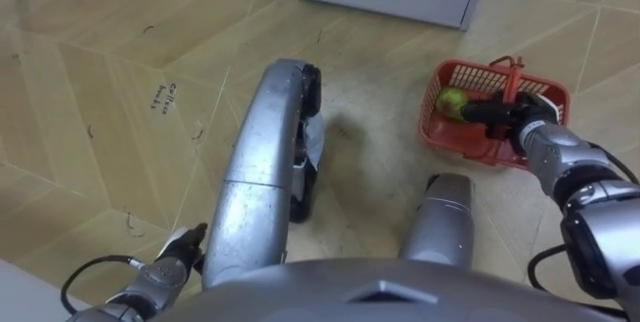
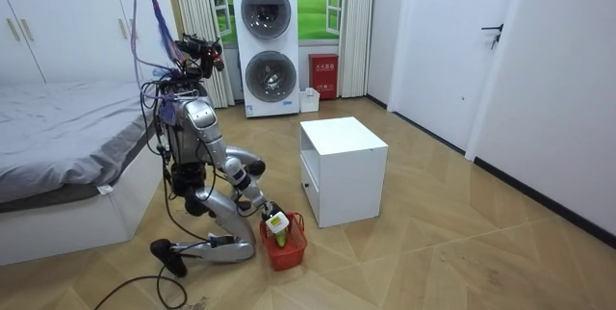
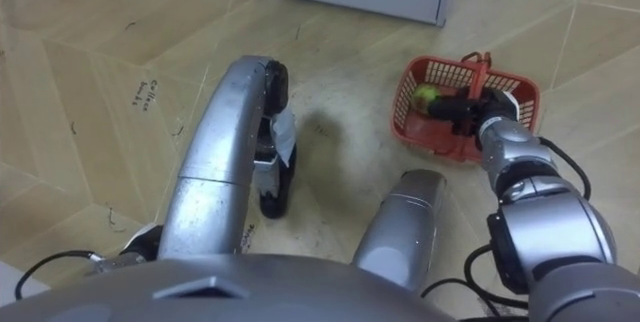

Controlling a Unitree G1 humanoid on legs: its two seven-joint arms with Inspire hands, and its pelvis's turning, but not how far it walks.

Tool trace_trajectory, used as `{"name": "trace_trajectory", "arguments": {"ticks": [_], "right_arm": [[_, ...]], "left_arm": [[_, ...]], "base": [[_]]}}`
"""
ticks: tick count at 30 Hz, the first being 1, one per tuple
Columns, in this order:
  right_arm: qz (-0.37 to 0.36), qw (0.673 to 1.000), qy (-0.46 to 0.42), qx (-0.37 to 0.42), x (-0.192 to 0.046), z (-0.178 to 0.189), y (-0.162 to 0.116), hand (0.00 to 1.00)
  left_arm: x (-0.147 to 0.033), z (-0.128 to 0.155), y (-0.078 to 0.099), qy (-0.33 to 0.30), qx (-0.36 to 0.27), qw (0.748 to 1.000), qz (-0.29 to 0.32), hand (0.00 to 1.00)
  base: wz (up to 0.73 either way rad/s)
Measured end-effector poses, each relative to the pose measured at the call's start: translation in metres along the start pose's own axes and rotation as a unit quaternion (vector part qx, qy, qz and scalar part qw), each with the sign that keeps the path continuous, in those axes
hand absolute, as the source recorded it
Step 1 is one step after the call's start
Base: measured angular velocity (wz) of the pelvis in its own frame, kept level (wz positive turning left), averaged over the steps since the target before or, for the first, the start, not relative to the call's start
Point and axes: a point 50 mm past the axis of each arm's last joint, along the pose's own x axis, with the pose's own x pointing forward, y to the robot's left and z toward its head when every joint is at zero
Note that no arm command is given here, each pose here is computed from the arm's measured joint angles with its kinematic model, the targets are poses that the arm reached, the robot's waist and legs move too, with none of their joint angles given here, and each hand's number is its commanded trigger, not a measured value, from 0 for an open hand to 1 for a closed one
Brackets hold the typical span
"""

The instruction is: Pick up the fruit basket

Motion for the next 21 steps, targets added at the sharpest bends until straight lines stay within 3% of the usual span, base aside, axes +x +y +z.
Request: {"name": "trace_trajectory", "arguments": {"ticks": [11,21], "right_arm": [[0.017,1.000,-0.005,0.022,0.000,0.003,0.000,1.00],[0.034,0.997,-0.066,-0.018,-0.002,0.033,0.008,1.00]], "left_arm": [[0.000,0.003,0.002,-0.015,-0.013,1.000,-0.007,0.00],[0.003,0.032,0.027,-0.045,-0.058,0.997,0.033,0.00]], "base": [[-0.06],[0.05]]}}
